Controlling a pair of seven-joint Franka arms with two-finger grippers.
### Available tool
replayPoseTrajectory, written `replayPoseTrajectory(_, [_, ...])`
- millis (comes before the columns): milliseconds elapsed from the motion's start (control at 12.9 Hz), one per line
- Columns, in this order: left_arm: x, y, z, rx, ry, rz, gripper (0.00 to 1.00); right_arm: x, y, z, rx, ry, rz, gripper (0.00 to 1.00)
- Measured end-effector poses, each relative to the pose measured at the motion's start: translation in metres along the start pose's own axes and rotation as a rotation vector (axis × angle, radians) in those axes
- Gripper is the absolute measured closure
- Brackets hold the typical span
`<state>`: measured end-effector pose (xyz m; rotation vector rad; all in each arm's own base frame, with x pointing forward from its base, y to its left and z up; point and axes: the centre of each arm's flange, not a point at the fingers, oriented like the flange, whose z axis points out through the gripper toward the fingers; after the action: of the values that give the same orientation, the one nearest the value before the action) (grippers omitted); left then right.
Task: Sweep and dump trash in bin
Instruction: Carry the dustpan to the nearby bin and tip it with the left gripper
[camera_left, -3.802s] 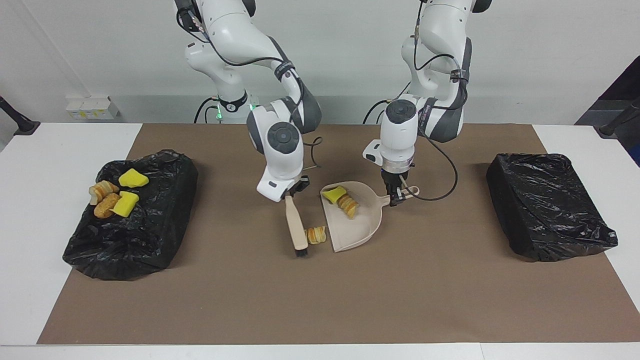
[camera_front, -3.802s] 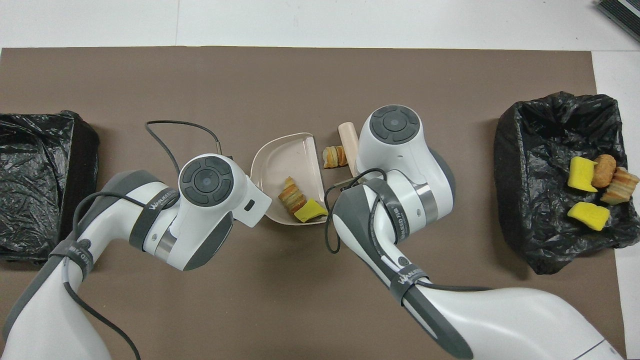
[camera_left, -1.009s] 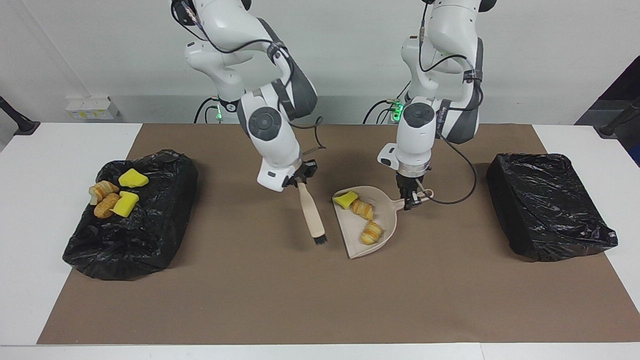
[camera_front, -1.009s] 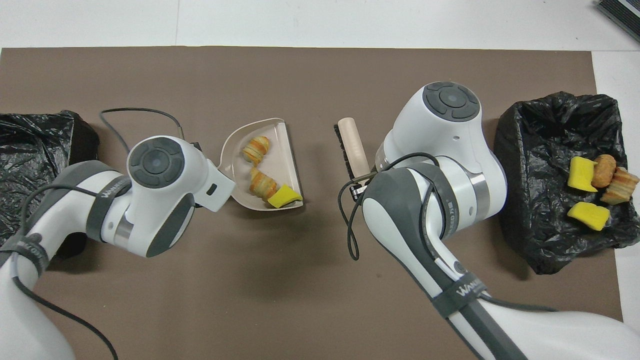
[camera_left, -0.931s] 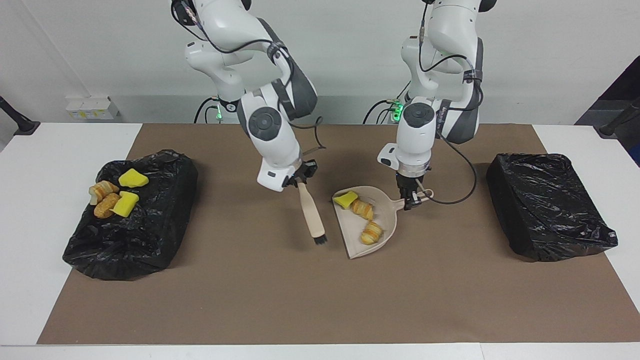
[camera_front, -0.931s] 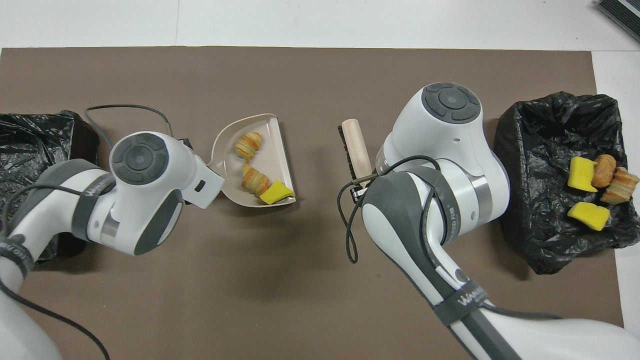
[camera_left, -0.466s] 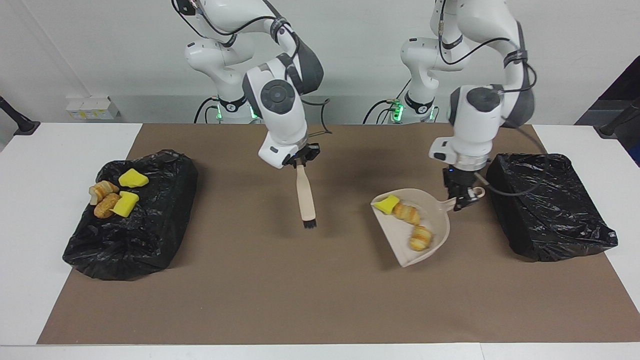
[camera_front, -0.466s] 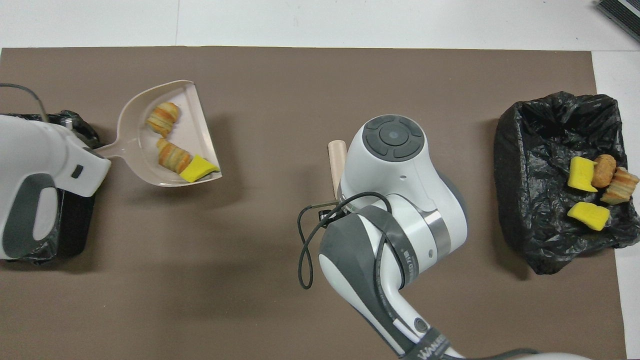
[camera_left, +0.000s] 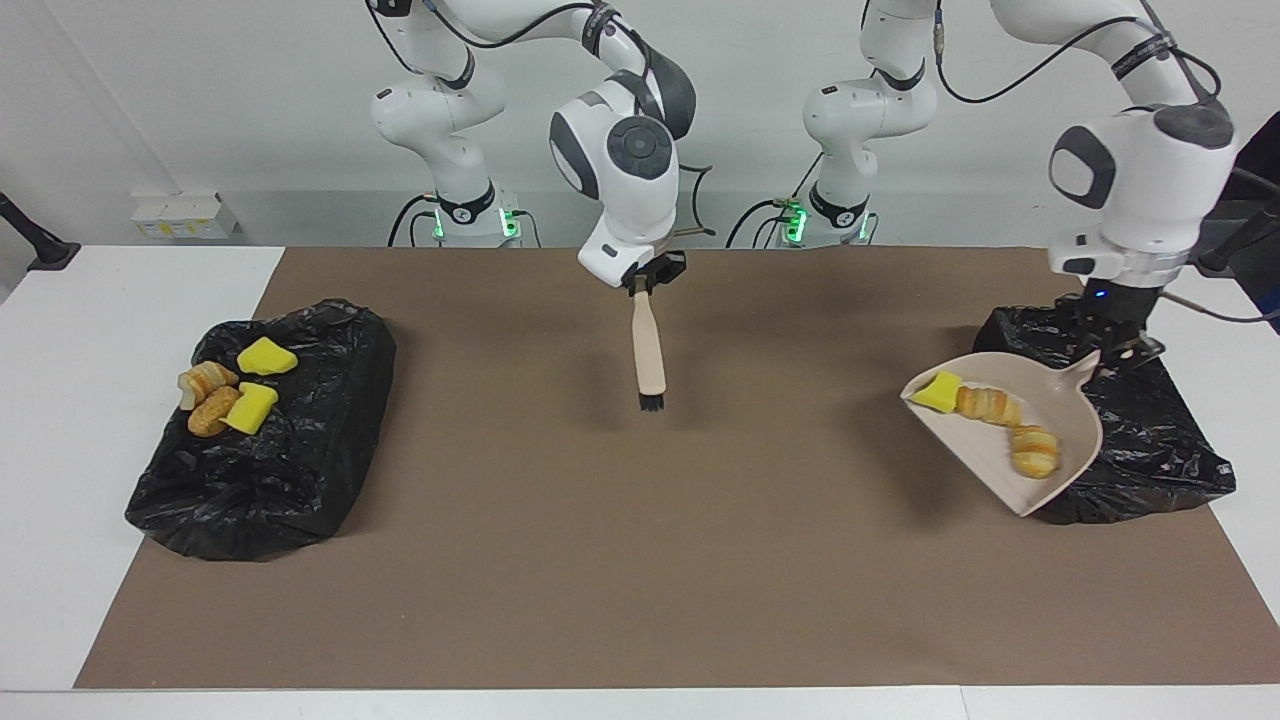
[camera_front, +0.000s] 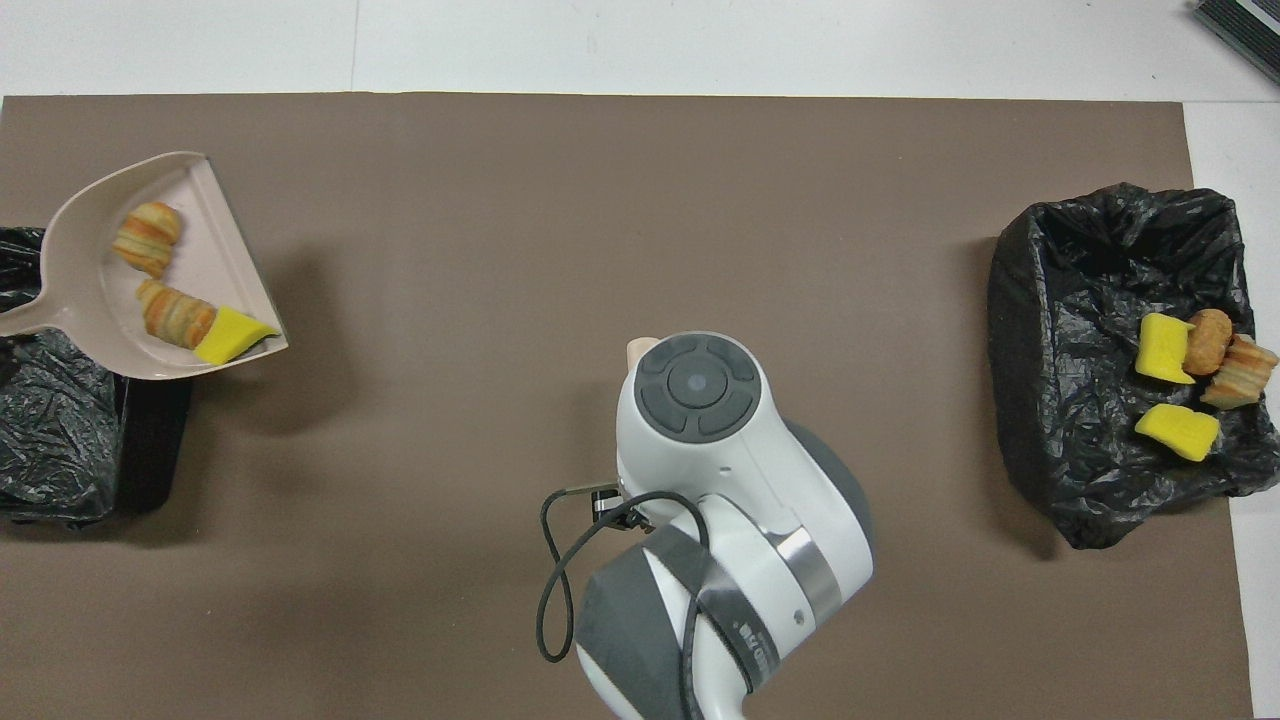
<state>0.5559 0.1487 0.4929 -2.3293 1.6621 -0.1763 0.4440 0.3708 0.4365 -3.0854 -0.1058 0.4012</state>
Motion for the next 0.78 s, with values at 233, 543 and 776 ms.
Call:
replayPoseTrajectory(233, [-0.083,-0.019,-0.015,0.043,-0.037,-0.082,0.69,-0.028,-0.015,0.028,0.005,0.024,0.016,0.75])
replayPoseTrajectory(543, [-0.143,-0.03,-0.021,0.06,-0.174,-0.072,0.69,-0.053,-0.04,0.053,-0.016,0.013,0.045,0.75])
replayPoseTrajectory(776, [-0.147,-0.035,-0.021,0.054,-0.362,0.08,0.69,-0.065,-0.062,0.069,0.018,0.068,0.064,0.75])
